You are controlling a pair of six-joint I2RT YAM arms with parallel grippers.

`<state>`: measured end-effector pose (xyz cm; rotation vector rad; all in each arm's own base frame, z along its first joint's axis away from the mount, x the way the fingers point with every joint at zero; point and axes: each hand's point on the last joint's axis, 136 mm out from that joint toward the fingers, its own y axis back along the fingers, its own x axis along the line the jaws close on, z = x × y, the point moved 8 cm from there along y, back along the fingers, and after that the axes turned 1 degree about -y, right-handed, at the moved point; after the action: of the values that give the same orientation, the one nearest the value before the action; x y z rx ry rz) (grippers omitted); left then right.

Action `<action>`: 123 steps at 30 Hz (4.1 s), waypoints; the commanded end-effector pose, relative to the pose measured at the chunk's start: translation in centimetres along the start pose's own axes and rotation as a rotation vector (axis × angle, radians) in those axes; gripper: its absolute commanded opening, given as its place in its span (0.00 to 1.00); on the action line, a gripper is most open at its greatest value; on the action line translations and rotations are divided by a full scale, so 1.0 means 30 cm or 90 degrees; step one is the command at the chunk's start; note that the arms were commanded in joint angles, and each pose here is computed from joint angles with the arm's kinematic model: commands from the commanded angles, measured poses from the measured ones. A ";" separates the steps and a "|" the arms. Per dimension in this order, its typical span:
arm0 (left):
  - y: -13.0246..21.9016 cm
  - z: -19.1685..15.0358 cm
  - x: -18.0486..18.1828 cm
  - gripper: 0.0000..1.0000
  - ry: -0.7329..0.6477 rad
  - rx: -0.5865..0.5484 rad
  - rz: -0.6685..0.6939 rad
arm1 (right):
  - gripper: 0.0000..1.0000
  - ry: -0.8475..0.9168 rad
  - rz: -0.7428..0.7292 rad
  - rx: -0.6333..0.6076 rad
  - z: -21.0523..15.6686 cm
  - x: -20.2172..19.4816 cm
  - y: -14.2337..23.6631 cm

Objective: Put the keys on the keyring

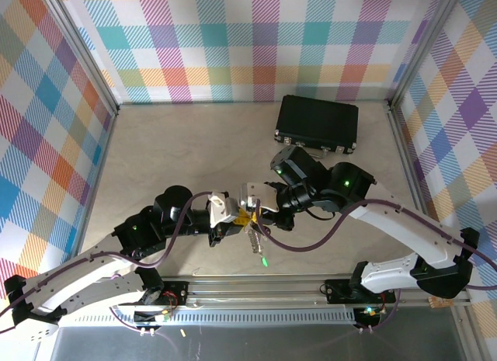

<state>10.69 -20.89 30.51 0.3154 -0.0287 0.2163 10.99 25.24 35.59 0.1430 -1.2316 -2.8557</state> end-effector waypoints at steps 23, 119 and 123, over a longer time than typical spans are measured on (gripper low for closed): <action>0.043 0.064 -0.024 0.19 -0.025 -0.085 -0.018 | 0.00 0.040 0.064 -0.054 0.035 0.061 0.011; 0.143 0.169 -0.092 0.00 -0.013 -0.356 -0.117 | 0.30 0.001 -0.002 -0.252 0.100 0.093 0.138; 0.148 0.156 -0.092 0.00 -0.014 -0.368 -0.109 | 0.39 0.001 -0.032 -0.289 0.093 0.103 0.184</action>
<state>7.60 -19.27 35.12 -0.1748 -0.0509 0.0533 8.09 23.95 39.47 0.1321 -0.7227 -3.0416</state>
